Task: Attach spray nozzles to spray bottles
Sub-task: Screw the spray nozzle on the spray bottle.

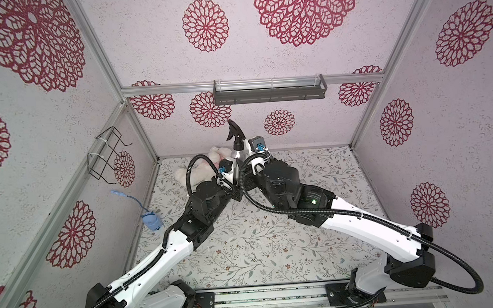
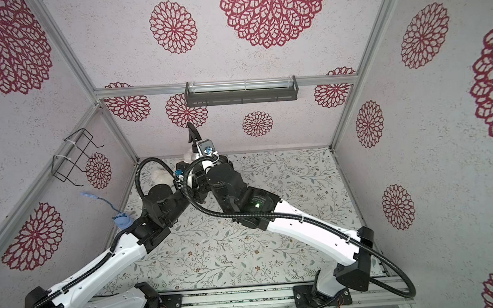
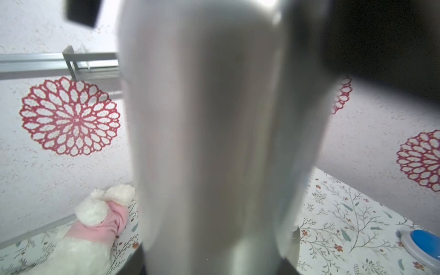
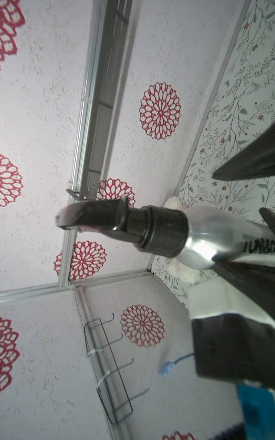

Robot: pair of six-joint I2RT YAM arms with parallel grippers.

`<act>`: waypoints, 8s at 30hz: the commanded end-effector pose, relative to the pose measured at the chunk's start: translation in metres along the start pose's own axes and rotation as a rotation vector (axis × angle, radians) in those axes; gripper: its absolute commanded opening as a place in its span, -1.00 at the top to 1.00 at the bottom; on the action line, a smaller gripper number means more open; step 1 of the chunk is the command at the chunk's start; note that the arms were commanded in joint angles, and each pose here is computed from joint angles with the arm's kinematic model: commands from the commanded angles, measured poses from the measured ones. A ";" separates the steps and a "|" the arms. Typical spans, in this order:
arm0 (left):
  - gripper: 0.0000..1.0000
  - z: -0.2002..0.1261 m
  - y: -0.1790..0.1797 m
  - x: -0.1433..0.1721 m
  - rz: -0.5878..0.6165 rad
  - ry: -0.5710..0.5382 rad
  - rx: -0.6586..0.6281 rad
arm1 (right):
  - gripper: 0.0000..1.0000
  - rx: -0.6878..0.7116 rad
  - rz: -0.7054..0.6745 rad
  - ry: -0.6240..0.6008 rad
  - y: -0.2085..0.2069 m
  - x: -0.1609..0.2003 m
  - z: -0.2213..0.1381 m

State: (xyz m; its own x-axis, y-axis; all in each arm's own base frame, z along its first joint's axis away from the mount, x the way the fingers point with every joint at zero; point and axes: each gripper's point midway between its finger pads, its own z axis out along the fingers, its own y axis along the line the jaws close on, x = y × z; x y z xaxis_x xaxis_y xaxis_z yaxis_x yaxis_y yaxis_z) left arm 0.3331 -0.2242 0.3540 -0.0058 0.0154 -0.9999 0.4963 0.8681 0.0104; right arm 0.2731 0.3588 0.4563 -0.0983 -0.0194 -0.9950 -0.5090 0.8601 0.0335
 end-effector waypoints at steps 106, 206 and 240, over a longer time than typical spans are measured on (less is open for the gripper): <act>1.00 -0.007 -0.010 -0.036 -0.036 -0.113 0.067 | 0.14 0.042 -0.067 -0.136 0.029 0.002 -0.002; 1.00 0.000 -0.015 -0.036 0.005 -0.157 0.063 | -0.13 -0.010 0.104 -0.125 0.002 -0.047 -0.014; 1.00 -0.007 -0.050 -0.028 -0.044 -0.106 0.338 | -0.36 -0.478 -0.163 -0.126 -0.008 -0.059 -0.067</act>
State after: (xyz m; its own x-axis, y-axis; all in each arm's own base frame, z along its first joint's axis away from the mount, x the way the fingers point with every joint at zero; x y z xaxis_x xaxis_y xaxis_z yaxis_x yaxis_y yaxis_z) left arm 0.3087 -0.2599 0.3749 0.0440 -0.0722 -0.9964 0.7174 0.6964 -0.0188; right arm 0.2332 0.3175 0.4946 -0.0053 -0.0749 -0.9972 -0.8258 0.5627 -0.0379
